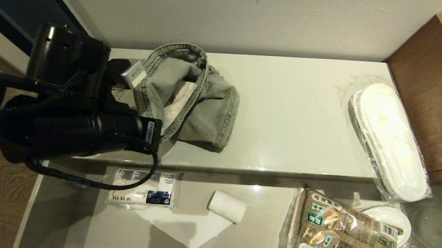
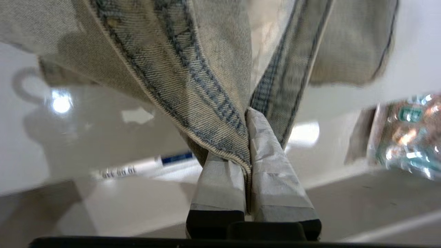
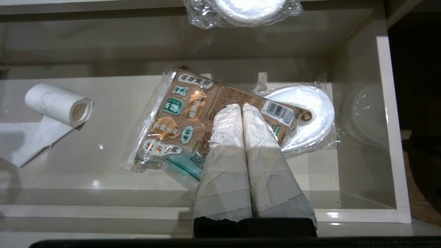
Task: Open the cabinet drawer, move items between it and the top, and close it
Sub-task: Place the shorts on the table
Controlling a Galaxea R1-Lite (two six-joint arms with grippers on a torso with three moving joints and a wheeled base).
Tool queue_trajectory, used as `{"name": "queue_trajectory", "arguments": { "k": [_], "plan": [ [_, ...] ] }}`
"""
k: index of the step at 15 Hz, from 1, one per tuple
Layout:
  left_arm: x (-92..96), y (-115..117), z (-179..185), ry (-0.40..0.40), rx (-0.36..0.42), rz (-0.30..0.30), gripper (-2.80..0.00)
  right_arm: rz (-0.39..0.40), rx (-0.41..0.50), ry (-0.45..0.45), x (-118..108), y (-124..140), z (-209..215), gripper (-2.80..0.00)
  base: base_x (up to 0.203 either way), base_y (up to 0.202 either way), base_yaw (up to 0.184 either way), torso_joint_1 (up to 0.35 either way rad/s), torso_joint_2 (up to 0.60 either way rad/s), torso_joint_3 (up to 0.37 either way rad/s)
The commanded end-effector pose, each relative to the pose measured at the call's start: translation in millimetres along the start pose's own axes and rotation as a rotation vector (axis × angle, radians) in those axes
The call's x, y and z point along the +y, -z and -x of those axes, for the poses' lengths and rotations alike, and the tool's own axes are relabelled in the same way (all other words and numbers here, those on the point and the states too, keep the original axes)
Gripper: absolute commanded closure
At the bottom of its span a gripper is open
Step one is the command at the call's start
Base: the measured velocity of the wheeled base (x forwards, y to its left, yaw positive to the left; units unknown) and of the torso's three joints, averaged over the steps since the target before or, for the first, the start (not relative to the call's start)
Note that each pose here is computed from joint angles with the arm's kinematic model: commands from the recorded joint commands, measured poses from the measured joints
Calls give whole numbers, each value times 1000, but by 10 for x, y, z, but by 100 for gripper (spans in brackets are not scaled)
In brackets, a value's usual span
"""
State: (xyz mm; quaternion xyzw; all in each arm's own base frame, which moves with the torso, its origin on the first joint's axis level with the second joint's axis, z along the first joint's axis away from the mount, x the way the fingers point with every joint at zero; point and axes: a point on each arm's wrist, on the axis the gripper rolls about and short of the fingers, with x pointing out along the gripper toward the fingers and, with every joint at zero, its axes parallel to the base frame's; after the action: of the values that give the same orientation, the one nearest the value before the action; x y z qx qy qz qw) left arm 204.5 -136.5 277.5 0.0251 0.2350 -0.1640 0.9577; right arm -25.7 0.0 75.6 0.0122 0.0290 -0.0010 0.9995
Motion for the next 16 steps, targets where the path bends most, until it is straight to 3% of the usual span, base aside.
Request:
{"name": "queue_trajectory", "arguments": {
  "k": [1, 4, 5, 11, 14, 15, 16],
  "plan": [
    [-1, -17, 95, 8, 4, 4, 0, 0, -1, 0, 0, 0, 1, 0, 0, 0, 0, 0, 0, 0],
    [3, -11, 130, 23, 11, 5, 0, 0, -1, 0, 0, 0, 1, 0, 0, 0, 0, 0, 0, 0],
    [-22, 8, 118, 36, 19, 0, -280, 0, -1, 0, 0, 0, 1, 0, 0, 0, 0, 0, 0, 0],
    [-33, -19, 120, 35, 1, 21, -280, 0, -1, 0, 0, 0, 1, 0, 0, 0, 0, 0, 0, 0],
    [76, 43, 497, 44, -43, 26, -280, 0, -1, 0, 0, 0, 1, 0, 0, 0, 0, 0, 0, 0],
    [143, 96, 717, 45, -55, 28, 0, 0, -1, 0, 0, 0, 1, 0, 0, 0, 0, 0, 0, 0],
    [210, 166, 927, 44, -47, 25, 0, 0, -1, 0, 0, 0, 1, 0, 0, 0, 0, 0, 0, 0]
  ]
}}
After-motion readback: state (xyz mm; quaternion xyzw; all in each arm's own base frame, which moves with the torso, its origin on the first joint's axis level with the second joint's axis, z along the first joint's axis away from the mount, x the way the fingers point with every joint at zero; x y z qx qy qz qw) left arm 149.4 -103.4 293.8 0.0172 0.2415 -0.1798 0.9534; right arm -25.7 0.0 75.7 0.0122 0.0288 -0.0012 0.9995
